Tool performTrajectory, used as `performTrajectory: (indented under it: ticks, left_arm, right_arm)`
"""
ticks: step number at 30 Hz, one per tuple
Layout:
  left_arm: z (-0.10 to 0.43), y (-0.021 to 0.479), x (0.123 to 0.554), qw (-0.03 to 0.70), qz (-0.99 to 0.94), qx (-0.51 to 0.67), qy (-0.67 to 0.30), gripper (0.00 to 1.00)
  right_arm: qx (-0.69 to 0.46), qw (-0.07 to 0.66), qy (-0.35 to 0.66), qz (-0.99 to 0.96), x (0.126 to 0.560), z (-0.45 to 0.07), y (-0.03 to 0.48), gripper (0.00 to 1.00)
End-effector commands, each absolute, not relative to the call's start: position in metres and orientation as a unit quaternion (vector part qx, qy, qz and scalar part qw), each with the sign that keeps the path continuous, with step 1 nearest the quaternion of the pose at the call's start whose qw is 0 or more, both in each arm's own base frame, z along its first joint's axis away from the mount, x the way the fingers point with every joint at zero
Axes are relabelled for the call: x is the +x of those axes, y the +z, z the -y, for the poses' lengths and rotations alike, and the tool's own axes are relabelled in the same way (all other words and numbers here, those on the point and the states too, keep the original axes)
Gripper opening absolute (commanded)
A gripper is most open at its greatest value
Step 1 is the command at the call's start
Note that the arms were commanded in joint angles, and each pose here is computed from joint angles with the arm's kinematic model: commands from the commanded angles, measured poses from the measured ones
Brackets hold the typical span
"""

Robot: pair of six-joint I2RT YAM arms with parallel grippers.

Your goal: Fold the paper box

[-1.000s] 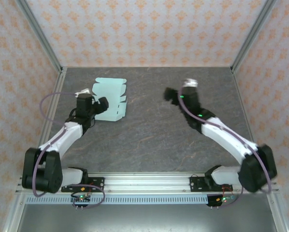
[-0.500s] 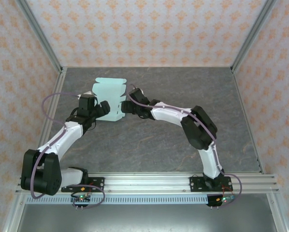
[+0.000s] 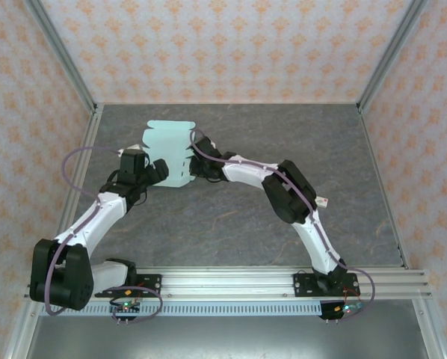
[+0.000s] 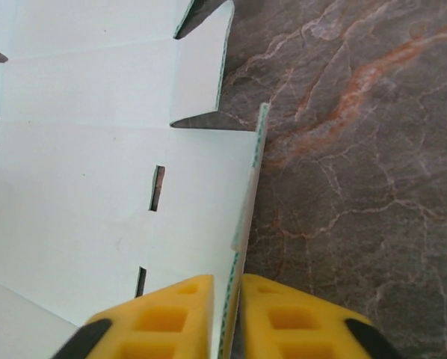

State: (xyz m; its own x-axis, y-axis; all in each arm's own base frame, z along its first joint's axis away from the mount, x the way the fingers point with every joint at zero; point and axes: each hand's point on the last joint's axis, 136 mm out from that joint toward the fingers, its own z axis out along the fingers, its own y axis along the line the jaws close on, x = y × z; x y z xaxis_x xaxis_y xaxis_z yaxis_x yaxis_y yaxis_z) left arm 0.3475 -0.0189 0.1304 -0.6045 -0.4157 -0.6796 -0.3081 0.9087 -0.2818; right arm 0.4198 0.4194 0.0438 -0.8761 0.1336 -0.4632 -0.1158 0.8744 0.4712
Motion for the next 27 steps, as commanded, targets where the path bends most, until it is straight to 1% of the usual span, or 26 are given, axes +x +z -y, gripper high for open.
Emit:
performTrajectory:
  ticks: [1, 3, 5, 12, 16, 21, 24, 27]
  left_arm:
    - [0.019, 0.134, 0.339, 0.394, -0.893, -0.206, -0.072, 0.88]
    - [0.024, 0.137, 0.337, 0.392, -0.894, -0.200, -0.086, 0.88]
    - [0.032, 0.143, 0.335, 0.391, -0.894, -0.191, -0.103, 0.88]
    - [0.059, 0.166, 0.332, 0.412, -0.880, -0.173, -0.161, 0.88]
    - [0.077, 0.163, 0.334, 0.405, -0.884, -0.155, -0.175, 0.88]
    - [0.105, 0.154, 0.337, 0.381, -0.903, -0.097, -0.174, 0.84]
    - [0.125, 0.150, 0.334, 0.365, -0.915, -0.047, -0.164, 0.84]
    - [0.131, 0.152, 0.335, 0.366, -0.916, -0.029, -0.164, 0.83]
  right_arm:
    - [-0.001, 0.257, 0.268, -0.928, 0.424, -0.404, 0.065, 0.09]
    - [-0.022, 0.257, 0.276, -0.926, 0.418, -0.389, 0.072, 0.03]
    - [-0.042, 0.258, 0.283, -0.923, 0.411, -0.365, 0.080, 0.00]
    - [-0.112, 0.238, 0.329, -0.907, 0.381, -0.267, 0.107, 0.00]
    - [-0.145, 0.227, 0.340, -0.901, 0.364, -0.228, 0.125, 0.00]
    - [-0.207, 0.209, 0.330, -0.897, 0.349, -0.217, 0.140, 0.00]
    - [-0.244, 0.196, 0.325, -0.893, 0.344, -0.217, 0.146, 0.00]
    - [-0.267, 0.191, 0.318, -0.889, 0.342, -0.217, 0.151, 0.00]
